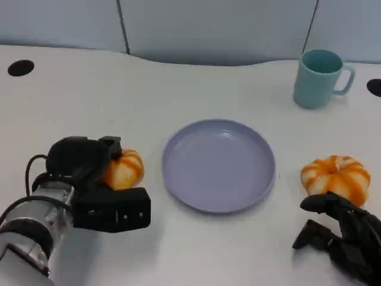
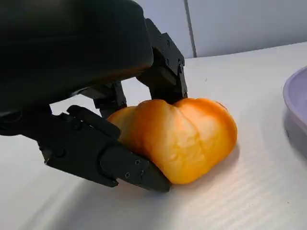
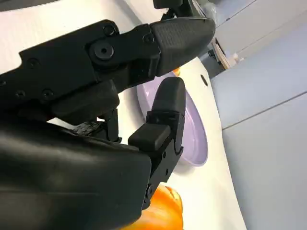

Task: Grasp the bread from the table and place it into the plate.

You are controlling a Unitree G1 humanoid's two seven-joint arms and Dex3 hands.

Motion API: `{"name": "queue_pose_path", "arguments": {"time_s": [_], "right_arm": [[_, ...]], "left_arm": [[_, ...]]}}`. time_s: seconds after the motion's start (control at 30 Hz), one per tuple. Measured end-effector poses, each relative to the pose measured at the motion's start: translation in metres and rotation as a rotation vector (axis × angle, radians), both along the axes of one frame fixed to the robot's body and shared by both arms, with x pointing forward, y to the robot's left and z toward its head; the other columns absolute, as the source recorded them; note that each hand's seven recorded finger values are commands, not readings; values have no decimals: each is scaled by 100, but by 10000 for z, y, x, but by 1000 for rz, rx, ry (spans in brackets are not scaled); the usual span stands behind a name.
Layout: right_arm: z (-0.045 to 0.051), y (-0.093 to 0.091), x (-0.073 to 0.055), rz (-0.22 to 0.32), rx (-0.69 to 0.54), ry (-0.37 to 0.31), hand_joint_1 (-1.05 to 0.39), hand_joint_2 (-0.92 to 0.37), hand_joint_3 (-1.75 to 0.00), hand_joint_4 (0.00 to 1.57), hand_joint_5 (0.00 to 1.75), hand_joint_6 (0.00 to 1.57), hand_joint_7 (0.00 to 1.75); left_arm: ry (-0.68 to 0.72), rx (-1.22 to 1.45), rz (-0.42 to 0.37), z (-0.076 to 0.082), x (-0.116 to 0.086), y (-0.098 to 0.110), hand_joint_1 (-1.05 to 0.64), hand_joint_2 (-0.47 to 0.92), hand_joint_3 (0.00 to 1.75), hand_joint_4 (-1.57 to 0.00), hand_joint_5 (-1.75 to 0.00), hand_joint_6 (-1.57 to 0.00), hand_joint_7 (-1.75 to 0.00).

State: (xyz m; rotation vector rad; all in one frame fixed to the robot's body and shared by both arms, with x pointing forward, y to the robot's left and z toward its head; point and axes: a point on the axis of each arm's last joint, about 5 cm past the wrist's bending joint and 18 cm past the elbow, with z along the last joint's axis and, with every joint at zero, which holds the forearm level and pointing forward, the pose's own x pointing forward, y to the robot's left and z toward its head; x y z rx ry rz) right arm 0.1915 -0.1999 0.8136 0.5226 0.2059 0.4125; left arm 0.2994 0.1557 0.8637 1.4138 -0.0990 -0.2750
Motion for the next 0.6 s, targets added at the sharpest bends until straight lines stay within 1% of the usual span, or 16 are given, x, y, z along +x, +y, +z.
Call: {"name": "queue_pose_path", "arguments": {"time_s": [0.07, 0.17, 0.2, 0.23, 0.3, 0.43, 0.6], "right_arm": [[1, 1, 2, 1, 0, 0, -48, -92, -13, 62, 144, 65, 97], [2, 6, 12, 4, 1, -1, -48, -92, -13, 62, 144, 65, 97], [2, 7, 15, 4, 2, -1, -48, -92, -13, 62, 144, 65, 98], [3, 9, 18, 5, 1, -1, -48, -92, -14, 63, 144, 66, 98], [5, 14, 26, 7, -1, -1, -48, -92, -14, 63, 145, 65, 99], [6, 25, 36, 7, -7, -4, -48, -92, -15, 62, 146, 65, 100], [7, 27, 41, 7, -8, -5, -48, -92, -15, 62, 146, 65, 101]], "left_arm": [[-5, -11, -3, -3, -5, 6, -16, 92, 33, -79, -175, -61, -172], [-25, -70, -26, -30, -41, 21, -16, 92, 35, -80, -175, -62, -170], [-29, -80, -29, -35, -47, 22, -12, 83, 48, -81, -175, -62, -172], [-35, -98, -27, -34, -50, 25, -9, 73, 67, -80, -175, -61, -174], [-61, -163, -16, -9, -39, 27, -8, 67, 78, -80, -175, -60, -174], [-98, -225, -5, 56, -1, 40, -8, 65, 81, -80, -175, -60, -175], [-100, -228, -5, 60, 1, 44, -8, 65, 82, -79, -175, -60, -175]]}}
